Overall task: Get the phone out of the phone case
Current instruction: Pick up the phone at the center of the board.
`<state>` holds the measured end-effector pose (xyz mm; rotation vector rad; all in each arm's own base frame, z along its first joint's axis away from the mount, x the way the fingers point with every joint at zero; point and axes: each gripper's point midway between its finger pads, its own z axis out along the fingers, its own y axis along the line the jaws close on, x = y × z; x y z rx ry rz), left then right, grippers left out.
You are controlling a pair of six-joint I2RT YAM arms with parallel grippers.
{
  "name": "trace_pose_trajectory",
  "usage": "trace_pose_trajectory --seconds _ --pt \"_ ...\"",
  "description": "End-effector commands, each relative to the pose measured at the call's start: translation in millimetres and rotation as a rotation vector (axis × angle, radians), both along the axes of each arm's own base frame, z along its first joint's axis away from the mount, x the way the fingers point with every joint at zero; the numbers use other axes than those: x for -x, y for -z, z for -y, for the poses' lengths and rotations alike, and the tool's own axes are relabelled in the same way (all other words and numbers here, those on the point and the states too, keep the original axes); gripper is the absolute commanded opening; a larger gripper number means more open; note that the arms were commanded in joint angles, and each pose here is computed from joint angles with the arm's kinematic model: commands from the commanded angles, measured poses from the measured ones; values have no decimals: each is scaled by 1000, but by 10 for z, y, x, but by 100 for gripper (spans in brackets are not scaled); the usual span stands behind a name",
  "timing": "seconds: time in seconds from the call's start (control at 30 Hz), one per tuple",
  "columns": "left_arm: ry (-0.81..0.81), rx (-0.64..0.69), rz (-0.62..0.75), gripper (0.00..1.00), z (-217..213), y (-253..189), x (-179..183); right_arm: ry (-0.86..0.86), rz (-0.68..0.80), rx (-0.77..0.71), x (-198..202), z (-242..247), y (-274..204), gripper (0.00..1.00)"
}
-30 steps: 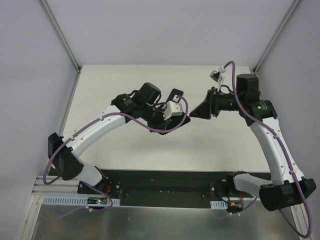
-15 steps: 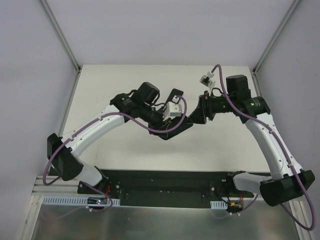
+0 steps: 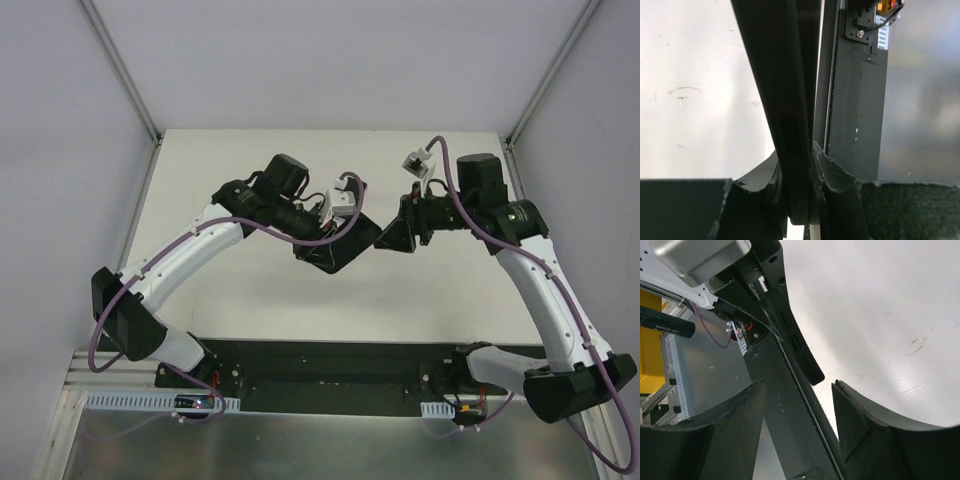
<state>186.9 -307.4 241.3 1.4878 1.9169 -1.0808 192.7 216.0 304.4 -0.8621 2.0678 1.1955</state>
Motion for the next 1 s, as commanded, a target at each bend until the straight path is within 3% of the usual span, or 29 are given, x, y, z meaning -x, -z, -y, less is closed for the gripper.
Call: trace_pose_trajectory --seconds 0.0,0.33,0.67,0.97 --pt "24 162 16 0 137 -487 20 32 72 -24 -126 -53 -97 61" --pt "-12 124 40 0 132 -396 -57 24 27 -104 -348 -265 -401 61" --pt "-9 111 64 0 158 -368 -77 -51 -73 -131 -365 -499 -343 60" --pt "-16 87 85 0 176 -313 -111 -85 -148 -162 -361 -589 -314 50"
